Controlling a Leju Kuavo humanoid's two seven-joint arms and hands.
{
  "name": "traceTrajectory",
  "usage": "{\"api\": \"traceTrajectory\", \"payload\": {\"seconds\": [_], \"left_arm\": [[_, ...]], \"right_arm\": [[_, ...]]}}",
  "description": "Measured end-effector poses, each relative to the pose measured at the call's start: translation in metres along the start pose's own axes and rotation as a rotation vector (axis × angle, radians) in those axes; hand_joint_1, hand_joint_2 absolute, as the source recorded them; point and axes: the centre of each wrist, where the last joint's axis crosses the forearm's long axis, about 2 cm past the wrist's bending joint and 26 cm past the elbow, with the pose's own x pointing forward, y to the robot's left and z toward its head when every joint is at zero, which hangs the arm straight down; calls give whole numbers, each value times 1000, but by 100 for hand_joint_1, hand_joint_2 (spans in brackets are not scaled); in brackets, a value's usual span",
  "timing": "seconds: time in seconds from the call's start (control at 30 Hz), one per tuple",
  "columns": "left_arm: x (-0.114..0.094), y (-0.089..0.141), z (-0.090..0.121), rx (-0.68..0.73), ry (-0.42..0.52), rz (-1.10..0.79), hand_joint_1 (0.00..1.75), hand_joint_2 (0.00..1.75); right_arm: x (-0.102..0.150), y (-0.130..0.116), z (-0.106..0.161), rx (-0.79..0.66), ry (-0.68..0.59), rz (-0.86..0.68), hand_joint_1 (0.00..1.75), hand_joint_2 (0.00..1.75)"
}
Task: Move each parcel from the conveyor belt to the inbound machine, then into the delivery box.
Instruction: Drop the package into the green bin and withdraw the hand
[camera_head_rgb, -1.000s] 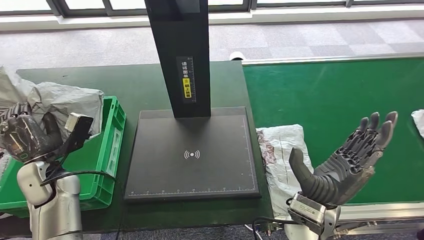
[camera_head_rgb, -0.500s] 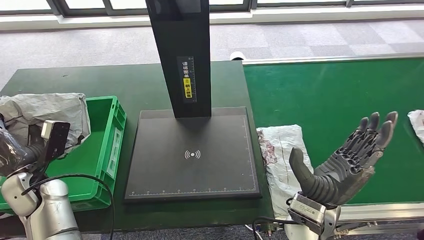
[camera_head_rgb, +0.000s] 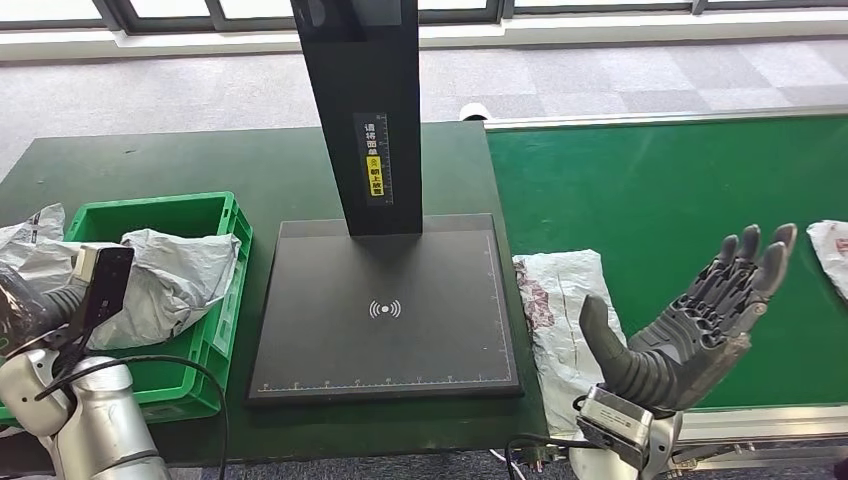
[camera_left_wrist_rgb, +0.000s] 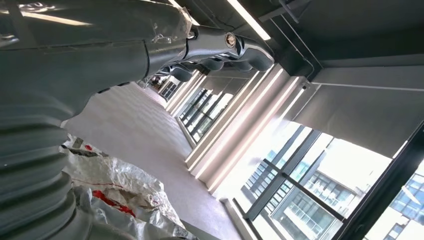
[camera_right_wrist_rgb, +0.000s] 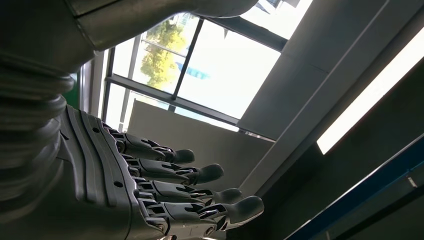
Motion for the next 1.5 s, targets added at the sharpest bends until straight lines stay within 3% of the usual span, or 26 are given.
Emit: {"api": "traceTrajectory", "payload": {"seconds": [0.33,0.47,0.53,0.73,0.9,1.1,1.5], "left_arm": [[-7,15,-4,174,-1,139,0,175],[-6,15,9,253,84,298,0,175],[7,10,21,274,144,455,0,175],[61,7,54,153,117,856,0,175],[87,20,87,36,55,1007,0,175],[98,30,104,-13,22,1054,0,175],[98,34,109,-26,10,1062,0,175]], "right_arm": [[-19,0,7,38,40,74,0,175],[-39,8,24,192,119,218,0,175],[-52,16,34,313,176,349,0,175],[-93,27,66,530,390,610,0,175],[-120,29,94,670,548,694,0,175],[-132,31,111,768,602,704,0,175],[-134,32,121,822,628,700,0,175]]}}
